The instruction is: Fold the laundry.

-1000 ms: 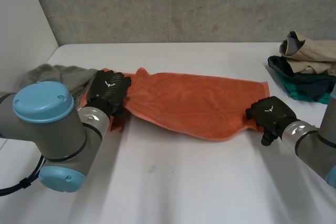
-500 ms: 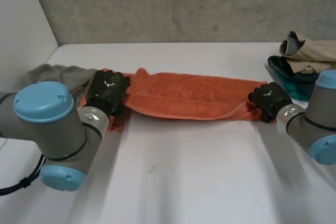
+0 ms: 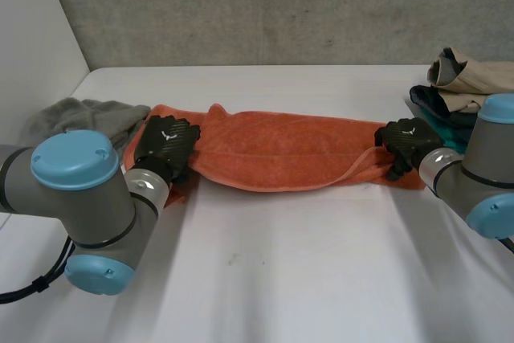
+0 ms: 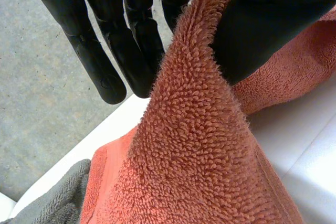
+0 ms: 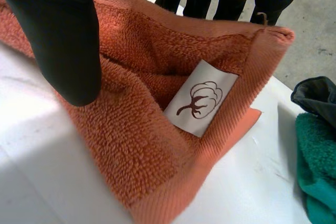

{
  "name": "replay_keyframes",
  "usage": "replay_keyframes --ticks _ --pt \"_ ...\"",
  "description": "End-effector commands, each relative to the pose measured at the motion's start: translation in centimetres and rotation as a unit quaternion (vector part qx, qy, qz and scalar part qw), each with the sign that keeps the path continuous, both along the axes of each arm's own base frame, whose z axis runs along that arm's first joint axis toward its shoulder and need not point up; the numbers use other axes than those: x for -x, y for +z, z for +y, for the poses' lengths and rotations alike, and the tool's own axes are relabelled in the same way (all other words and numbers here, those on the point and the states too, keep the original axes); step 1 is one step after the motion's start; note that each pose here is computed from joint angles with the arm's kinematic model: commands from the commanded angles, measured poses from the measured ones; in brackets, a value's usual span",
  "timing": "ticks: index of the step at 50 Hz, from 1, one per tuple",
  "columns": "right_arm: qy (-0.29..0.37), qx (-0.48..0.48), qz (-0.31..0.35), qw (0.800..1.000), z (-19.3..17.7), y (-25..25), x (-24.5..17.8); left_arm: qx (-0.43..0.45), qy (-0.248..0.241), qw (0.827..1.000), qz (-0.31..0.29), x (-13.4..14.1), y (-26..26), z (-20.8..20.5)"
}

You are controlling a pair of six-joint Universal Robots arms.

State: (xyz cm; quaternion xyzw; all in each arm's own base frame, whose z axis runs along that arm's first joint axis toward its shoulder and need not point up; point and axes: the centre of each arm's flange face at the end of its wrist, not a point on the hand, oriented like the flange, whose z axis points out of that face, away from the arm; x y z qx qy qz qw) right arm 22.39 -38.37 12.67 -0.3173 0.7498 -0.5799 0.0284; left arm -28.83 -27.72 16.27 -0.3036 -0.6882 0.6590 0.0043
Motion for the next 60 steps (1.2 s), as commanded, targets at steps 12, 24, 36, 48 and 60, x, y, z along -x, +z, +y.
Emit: replay_keyframes --ticks 12,24,36,48,60 --pt "-0.016 0.013 -0.019 1.000 -2.5 0.0 -0.2 -0.008 0.001 1.000 -0.007 -0.1 -0.8 0.0" --pt "-0.026 0.006 -0.015 1.000 1.9 6.7 1.3 -0.042 0.014 0.999 -0.031 -0.7 -4.1 -1.0" --pt "-0.053 -0.040 -0.001 0.998 2.9 4.8 4.5 -0.052 0.046 0.997 -0.035 -2.6 -4.8 -2.4" --pt "-0.048 -0.050 -0.007 0.998 3.2 4.5 5.2 -0.043 0.087 0.995 -0.040 -3.9 -3.5 -1.8" --pt "-0.042 -0.011 0.016 0.999 5.6 11.0 5.4 0.042 0.103 0.992 -0.060 -6.7 4.0 0.6"
